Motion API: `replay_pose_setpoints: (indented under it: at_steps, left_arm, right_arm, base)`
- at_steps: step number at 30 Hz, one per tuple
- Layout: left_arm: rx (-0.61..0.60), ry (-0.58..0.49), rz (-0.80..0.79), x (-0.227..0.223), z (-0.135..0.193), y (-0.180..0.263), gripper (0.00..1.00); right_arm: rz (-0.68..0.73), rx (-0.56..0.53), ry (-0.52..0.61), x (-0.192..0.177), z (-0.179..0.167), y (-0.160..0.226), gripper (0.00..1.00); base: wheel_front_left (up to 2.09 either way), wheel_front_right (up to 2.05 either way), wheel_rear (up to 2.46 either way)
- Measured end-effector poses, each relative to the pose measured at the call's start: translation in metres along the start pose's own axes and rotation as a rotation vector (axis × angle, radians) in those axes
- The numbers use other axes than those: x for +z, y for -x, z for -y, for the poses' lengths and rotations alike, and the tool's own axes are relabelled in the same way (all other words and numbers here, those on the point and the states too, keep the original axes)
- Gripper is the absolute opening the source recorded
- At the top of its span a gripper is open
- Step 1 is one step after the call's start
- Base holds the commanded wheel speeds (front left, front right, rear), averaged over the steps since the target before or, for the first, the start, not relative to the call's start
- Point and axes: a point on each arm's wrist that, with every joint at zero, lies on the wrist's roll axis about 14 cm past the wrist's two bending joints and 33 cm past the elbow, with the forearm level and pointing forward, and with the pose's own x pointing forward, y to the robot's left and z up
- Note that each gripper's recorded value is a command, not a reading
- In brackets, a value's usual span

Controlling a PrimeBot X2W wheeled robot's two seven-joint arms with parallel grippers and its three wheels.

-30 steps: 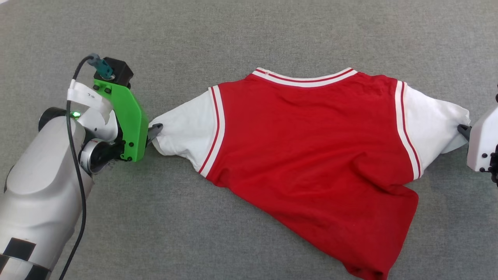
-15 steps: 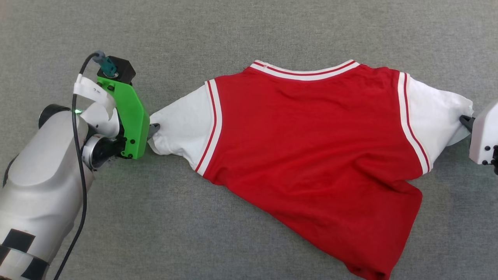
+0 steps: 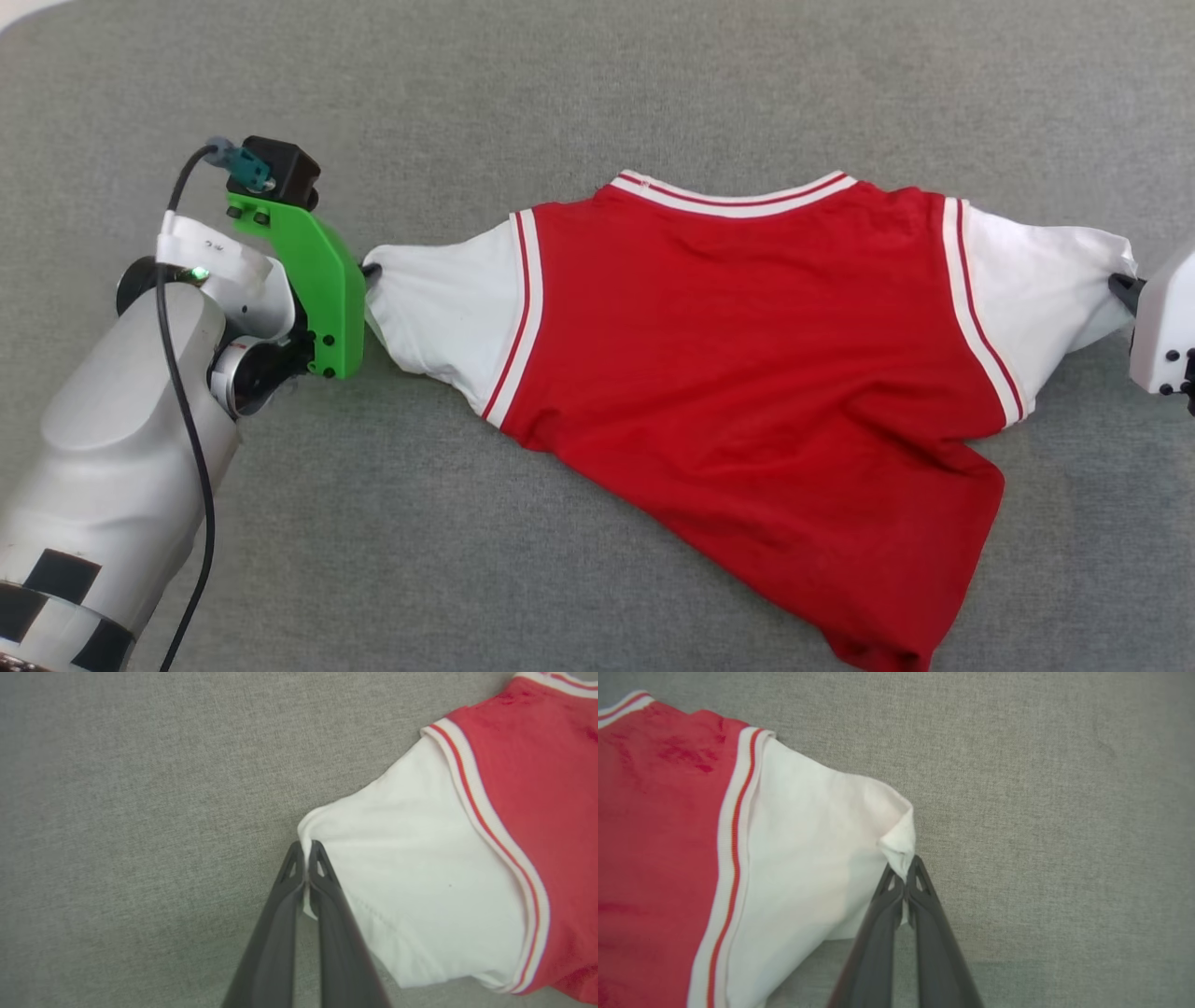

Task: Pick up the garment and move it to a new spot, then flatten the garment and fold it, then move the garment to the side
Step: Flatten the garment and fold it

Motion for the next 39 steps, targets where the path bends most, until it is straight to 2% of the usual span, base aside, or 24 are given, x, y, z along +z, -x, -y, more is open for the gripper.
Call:
replay_pose_setpoints:
  at_steps: [9,20,30,39]
  left_arm:
    - [0.037,-0.015,0.283,0.054,-0.006,0.048,0.0]
    - [0.087,-0.043,0.613,0.099,-0.005,0.131,0.0]
    - [0.135,-0.095,0.892,0.132,0.01,0.221,0.0]
    - [0.151,-0.155,1.096,0.153,0.036,0.293,0.0]
  right_arm:
    - [0.173,-0.017,0.036,0.043,0.002,0.038,0.0]
    - [0.478,-0.019,0.089,0.11,0.0,0.11,0.0]
    - [0.734,-0.023,0.126,0.158,-0.005,0.187,0.0]
    - [0.889,-0.026,0.125,0.178,-0.011,0.246,0.0]
  base:
    - [0.0,0.0,0.0]
    - [0.0,0.0,0.0]
    - [0.0,0.0,0.0]
    - [0.0,0.0,0.0]
